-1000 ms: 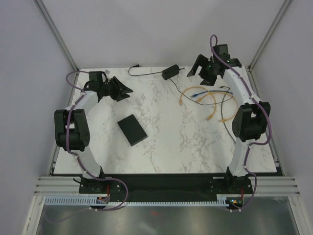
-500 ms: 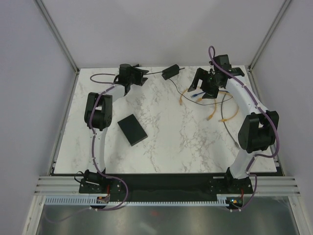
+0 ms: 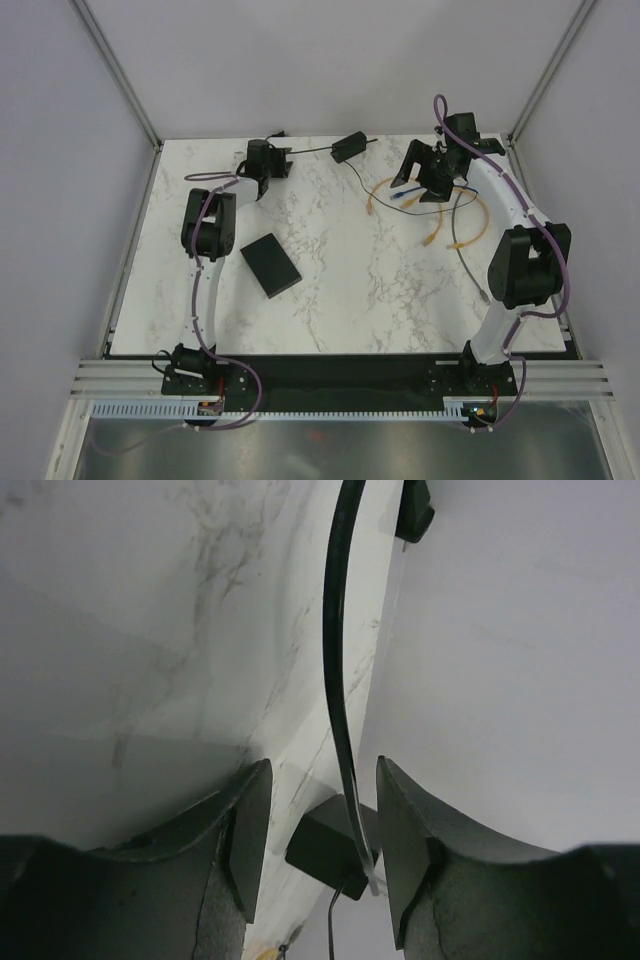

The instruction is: Pull the plug from the switch port

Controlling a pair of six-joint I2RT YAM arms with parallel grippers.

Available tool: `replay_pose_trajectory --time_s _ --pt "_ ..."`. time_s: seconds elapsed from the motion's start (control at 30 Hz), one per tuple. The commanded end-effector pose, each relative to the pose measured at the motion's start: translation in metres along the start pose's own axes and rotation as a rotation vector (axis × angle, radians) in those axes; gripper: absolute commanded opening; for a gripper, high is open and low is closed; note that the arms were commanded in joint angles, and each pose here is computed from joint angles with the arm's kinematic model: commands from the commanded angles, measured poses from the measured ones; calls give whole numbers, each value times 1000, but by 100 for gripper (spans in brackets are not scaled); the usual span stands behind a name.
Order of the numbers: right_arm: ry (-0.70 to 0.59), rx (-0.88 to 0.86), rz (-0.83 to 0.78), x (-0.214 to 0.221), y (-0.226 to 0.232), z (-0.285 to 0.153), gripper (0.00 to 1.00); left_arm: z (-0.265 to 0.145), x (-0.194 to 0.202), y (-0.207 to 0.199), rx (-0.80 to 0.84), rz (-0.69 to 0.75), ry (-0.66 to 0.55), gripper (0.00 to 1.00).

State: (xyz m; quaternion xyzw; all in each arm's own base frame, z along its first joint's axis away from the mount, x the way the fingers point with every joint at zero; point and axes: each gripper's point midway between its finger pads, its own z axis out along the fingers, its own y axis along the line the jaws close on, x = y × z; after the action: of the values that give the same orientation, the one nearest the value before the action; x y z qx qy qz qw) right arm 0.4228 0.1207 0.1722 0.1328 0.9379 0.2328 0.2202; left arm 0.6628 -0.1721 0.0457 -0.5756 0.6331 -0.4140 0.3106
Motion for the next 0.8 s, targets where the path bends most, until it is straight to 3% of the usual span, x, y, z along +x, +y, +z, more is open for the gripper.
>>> replay_pose_trajectory --time_s 0.0,0.13,0.17,0.33,0.4,0.6,0.77 --pt "-23 -26 -19 -13 9 0 98 16 -22 -22 71 -86 -75 52" --pt "-21 -24 -13 -16 8 3 98 27 -27 -30 104 -96 -55 38" --pt "-20 -24 -10 -16 8 3 98 28 -31 -33 114 -83 -49 28" --pt "-21 -30 -10 -19 10 4 98 9 -7 -84 236 76 85 3" --pt "-30 -35 -14 -22 12 3 98 -3 2 -90 290 170 130 2" --pt "-54 -46 -28 -27 17 -6 98 -51 35 -168 528 411 266 2" --pt "-73 -34 -39 -25 14 -15 98 -82 58 -188 571 518 361 2"
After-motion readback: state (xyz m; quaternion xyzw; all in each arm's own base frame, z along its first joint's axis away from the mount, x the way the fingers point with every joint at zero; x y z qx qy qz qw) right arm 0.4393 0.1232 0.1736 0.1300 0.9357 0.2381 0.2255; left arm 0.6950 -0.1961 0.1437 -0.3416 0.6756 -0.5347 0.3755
